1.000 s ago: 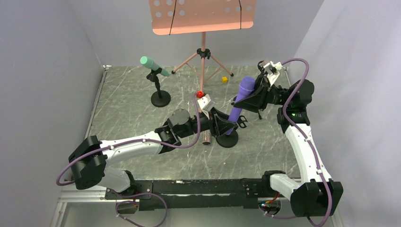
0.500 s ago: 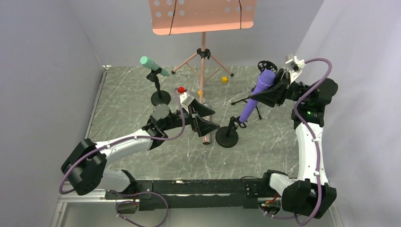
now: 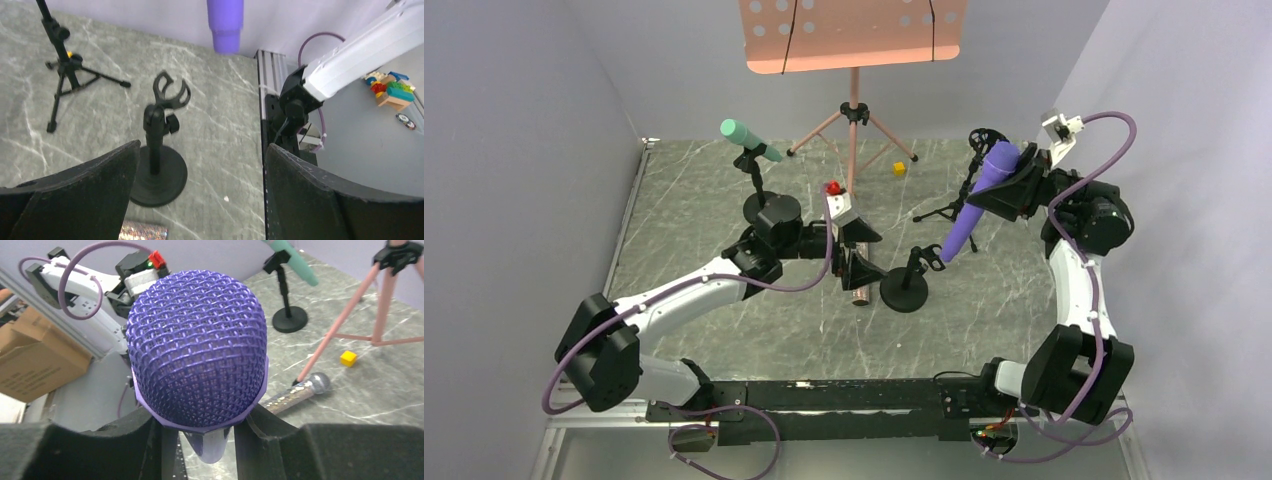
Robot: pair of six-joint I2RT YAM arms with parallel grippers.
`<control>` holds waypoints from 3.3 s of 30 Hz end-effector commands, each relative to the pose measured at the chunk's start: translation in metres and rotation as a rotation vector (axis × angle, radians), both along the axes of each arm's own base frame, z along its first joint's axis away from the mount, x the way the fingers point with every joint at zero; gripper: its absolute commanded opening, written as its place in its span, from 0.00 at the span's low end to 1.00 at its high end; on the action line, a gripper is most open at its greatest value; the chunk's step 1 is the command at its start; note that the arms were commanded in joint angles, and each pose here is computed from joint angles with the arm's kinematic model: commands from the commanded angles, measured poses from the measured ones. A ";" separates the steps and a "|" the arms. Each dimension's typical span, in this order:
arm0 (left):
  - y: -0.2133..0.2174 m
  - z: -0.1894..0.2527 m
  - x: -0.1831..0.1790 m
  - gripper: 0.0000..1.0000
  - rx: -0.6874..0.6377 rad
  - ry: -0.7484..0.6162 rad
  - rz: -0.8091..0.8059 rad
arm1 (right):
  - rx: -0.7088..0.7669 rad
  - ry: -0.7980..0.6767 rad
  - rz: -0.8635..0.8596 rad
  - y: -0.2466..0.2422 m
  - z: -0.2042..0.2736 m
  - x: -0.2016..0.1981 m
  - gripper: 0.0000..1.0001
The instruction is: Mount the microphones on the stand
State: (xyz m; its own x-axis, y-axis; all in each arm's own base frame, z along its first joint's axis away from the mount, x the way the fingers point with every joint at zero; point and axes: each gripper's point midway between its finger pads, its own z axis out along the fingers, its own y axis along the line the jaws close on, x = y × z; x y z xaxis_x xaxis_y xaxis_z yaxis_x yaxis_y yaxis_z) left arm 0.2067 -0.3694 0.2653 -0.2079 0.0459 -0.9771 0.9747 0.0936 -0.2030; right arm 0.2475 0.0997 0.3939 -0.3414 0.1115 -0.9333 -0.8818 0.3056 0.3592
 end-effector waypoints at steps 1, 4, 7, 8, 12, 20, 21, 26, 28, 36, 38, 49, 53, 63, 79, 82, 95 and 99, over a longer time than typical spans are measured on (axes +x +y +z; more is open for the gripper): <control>-0.019 0.067 0.001 0.99 -0.150 -0.083 -0.046 | -0.136 -0.155 0.073 0.016 -0.014 -0.028 0.03; -0.045 0.097 0.002 0.99 -0.181 -0.083 -0.068 | -0.134 -0.152 0.093 0.021 -0.017 -0.033 0.04; -0.073 0.114 0.002 0.99 -0.184 -0.072 -0.080 | -0.133 -0.154 0.095 0.022 -0.016 -0.036 0.05; -0.082 0.116 0.003 0.99 -0.178 -0.067 -0.079 | -0.133 -0.154 0.096 0.023 -0.016 -0.037 0.05; -0.113 0.100 0.008 0.99 -0.103 -0.044 -0.035 | -0.136 -0.165 0.101 0.025 -0.014 -0.043 0.06; -0.132 0.087 0.005 0.78 -0.069 0.038 -0.026 | -0.140 -0.179 0.104 0.027 -0.014 -0.047 0.09; -0.133 0.087 0.007 0.72 -0.069 0.045 -0.017 | -0.139 -0.178 0.105 0.027 -0.014 -0.047 0.09; -0.132 0.098 0.004 0.27 -0.094 0.052 -0.025 | -0.143 -0.196 0.117 0.031 -0.010 -0.053 0.22; -0.127 0.101 0.001 0.15 -0.113 0.052 -0.026 | -0.147 -0.208 0.117 0.031 -0.008 -0.055 0.39; -0.078 0.128 -0.007 0.08 -0.292 0.037 0.024 | -0.147 -0.208 0.117 0.031 -0.008 -0.053 0.99; -0.062 0.136 -0.008 0.08 -0.340 0.027 0.047 | -0.144 -0.200 0.119 0.031 -0.011 -0.053 1.00; -0.011 0.173 -0.020 0.08 -0.497 -0.049 0.113 | -0.094 -0.102 0.182 0.044 -0.025 -0.060 1.00; 0.004 0.176 -0.023 0.09 -0.465 -0.077 0.152 | 0.099 -0.150 0.190 0.055 0.046 -0.048 1.00; 0.053 0.186 -0.024 0.09 -0.451 -0.096 0.328 | 0.147 -0.174 0.029 0.108 0.072 0.039 1.00; 0.030 0.194 -0.015 0.09 -0.566 0.017 0.294 | -0.068 -0.229 0.356 0.147 -0.027 -0.052 0.99; 0.018 0.194 -0.013 0.09 -0.584 0.043 0.268 | -0.046 -0.202 0.369 0.151 -0.028 -0.053 0.97; -0.005 0.192 -0.008 0.09 -0.633 0.093 0.230 | 0.015 -0.169 0.454 0.152 -0.025 -0.069 0.47; -0.003 0.192 -0.013 0.13 -0.625 0.088 0.210 | 0.028 -0.148 0.428 0.151 -0.023 -0.064 0.18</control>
State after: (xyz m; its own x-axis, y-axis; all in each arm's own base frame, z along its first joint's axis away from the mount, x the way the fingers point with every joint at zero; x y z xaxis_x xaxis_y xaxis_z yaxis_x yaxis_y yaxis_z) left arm 0.2074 -0.3832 0.4164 -0.2574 -0.4938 -0.8306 0.9025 0.1842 -0.3892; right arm 0.1866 0.2508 0.3573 -0.2969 -0.0214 -0.9547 -0.9503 -0.0909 0.2976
